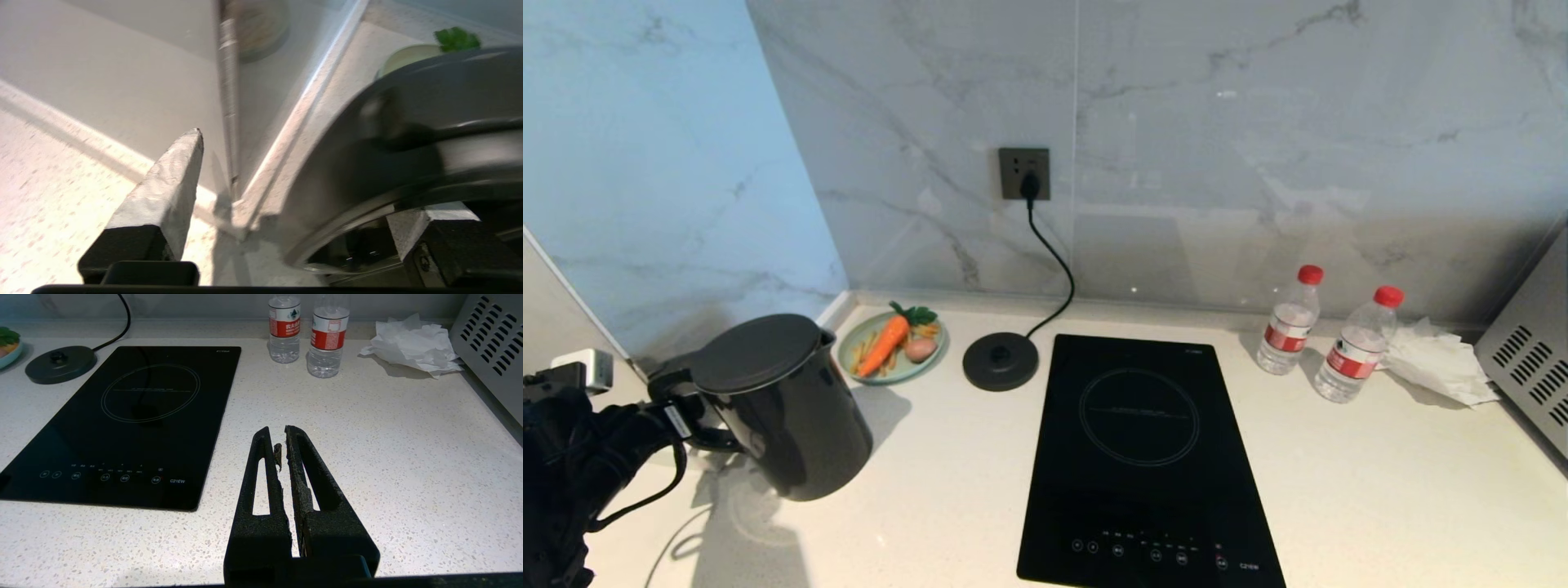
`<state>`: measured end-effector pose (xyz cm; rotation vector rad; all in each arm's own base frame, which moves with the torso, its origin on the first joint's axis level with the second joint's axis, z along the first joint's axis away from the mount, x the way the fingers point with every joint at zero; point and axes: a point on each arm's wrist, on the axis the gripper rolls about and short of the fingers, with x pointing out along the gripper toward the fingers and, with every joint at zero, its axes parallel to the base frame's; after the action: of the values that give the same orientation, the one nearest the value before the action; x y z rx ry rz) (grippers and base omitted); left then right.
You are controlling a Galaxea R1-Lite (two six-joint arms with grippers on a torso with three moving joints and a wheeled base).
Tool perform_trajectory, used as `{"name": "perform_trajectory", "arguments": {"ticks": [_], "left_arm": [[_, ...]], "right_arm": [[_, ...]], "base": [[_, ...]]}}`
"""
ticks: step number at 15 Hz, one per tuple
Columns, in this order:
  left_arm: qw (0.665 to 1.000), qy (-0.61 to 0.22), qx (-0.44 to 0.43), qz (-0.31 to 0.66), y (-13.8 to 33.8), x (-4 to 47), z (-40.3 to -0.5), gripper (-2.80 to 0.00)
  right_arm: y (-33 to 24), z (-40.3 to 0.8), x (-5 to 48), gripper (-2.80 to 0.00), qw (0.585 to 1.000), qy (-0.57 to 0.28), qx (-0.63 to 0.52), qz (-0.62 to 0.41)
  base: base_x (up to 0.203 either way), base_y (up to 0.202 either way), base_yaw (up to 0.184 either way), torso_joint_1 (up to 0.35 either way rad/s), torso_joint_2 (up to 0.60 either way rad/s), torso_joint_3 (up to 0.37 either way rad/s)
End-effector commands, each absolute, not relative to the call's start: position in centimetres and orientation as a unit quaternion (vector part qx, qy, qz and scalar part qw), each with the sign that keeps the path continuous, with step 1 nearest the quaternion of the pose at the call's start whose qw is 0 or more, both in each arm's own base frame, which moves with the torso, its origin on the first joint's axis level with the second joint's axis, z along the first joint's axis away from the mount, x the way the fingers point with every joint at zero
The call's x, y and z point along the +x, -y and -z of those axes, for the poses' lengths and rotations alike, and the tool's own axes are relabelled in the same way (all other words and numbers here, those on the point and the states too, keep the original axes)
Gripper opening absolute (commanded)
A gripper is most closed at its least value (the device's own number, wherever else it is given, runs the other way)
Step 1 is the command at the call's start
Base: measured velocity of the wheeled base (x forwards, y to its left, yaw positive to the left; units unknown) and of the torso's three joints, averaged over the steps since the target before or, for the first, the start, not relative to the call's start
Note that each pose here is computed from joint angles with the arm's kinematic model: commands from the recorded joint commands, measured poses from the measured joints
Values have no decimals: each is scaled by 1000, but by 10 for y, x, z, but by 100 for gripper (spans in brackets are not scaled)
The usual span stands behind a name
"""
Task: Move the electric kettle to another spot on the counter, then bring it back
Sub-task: Place it by the sink
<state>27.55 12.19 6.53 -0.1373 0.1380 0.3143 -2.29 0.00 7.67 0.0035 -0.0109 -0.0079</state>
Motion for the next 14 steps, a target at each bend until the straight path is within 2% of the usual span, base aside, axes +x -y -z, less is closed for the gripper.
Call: {"name": "perform_trajectory", "arguments": {"ticks": [1, 14], "left_arm": [[981, -77, -74, -161, -130, 271, -59, 0], [979, -82, -91, -165, -162, 239, -59, 0]], "right_arm": [[0, -77, -23, -280, 1000, 5, 2, 4], [0, -77, -23, -280, 1000, 5, 2, 4]], "base": [[0, 0, 0, 0, 0, 0], [0, 0, 0, 0, 0, 0]]}}
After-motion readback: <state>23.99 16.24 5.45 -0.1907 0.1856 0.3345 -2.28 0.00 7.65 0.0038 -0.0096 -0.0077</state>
